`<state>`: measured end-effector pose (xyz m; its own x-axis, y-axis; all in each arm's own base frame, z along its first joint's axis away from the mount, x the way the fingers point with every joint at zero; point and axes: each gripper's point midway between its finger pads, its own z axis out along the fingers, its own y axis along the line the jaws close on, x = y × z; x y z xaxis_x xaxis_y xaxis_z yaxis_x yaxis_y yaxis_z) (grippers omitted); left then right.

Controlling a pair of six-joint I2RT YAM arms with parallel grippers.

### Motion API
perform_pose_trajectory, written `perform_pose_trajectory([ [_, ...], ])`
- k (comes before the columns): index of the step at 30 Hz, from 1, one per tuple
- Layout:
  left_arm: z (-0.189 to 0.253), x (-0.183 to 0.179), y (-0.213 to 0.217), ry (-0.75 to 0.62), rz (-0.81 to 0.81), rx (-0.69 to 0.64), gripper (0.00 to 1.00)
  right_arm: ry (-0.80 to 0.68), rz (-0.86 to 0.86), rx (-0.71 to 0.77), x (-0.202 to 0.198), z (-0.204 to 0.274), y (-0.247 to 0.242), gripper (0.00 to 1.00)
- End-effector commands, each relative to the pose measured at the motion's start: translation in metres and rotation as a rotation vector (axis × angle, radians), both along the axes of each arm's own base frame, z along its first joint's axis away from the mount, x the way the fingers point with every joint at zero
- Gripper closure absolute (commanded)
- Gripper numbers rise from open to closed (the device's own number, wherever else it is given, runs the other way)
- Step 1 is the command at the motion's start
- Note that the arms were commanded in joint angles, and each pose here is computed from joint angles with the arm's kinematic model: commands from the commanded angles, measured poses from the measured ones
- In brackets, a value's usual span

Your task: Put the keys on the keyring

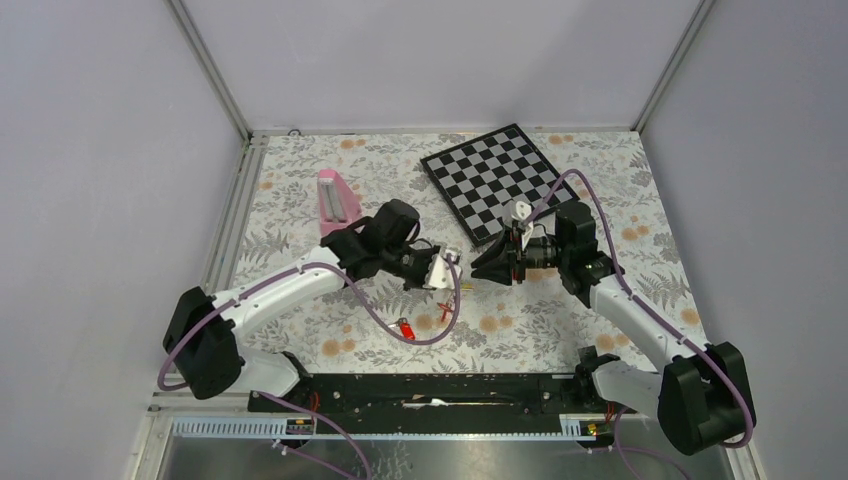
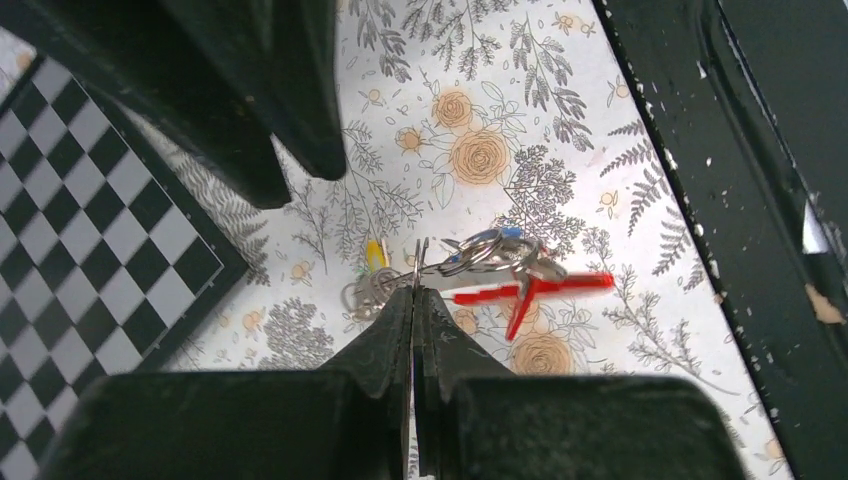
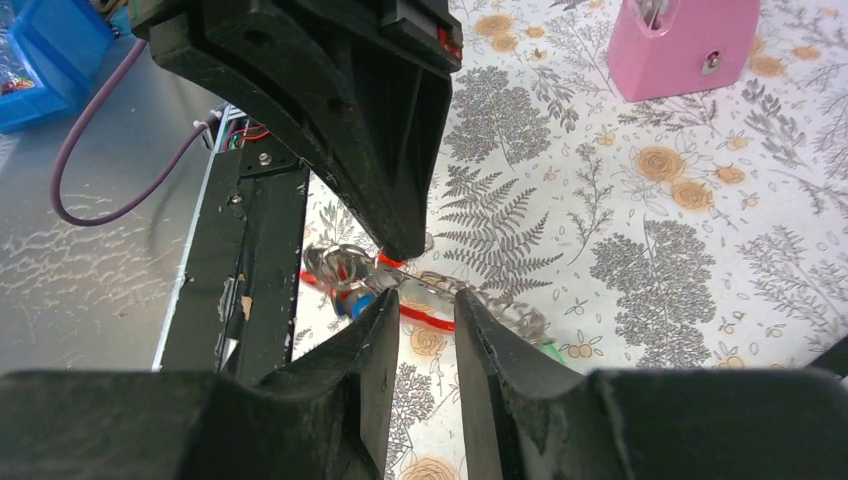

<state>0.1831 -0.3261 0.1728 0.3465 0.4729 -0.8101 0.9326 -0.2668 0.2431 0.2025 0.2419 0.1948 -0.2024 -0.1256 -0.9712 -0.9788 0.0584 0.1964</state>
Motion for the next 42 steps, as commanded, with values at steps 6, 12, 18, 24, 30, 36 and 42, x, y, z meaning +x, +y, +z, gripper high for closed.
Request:
perform_pose_trajectory([
  [6, 0.013, -0.027, 0.007, -0.242, -0.31, -0.109, 1.0, -0.107, 0.013, -0.036, -0.001, 0.01, -0.007, 0.65],
  [12, 0.002, -0.041, 0.018, -0.353, -0.433, -0.122, 1.0, -0.112, 0.002, -0.055, 0.002, 0.003, -0.008, 0.66],
  [18, -0.003, -0.046, 0.023, -0.382, -0.463, -0.13, 1.0, -0.093, 0.007, -0.051, 0.0, 0.0, -0.008, 0.66],
  [24, 0.001, -0.043, 0.018, -0.32, -0.4, -0.143, 1.0, -0.099, 0.006, -0.046, 0.0, 0.002, -0.008, 0.65],
  [30, 0.025, -0.036, 0.0, -0.078, -0.228, -0.221, 1.0, -0.109, 0.007, -0.034, -0.001, 0.01, -0.007, 0.66],
  [36, 0.038, -0.032, -0.01, 0.177, -0.087, -0.286, 1.0, -0.111, 0.007, -0.033, -0.002, 0.012, -0.008, 0.66],
  [42, 0.049, -0.026, -0.013, 0.368, 0.016, -0.338, 1.0, -0.129, -0.005, -0.039, 0.0, 0.016, -0.008, 0.67],
])
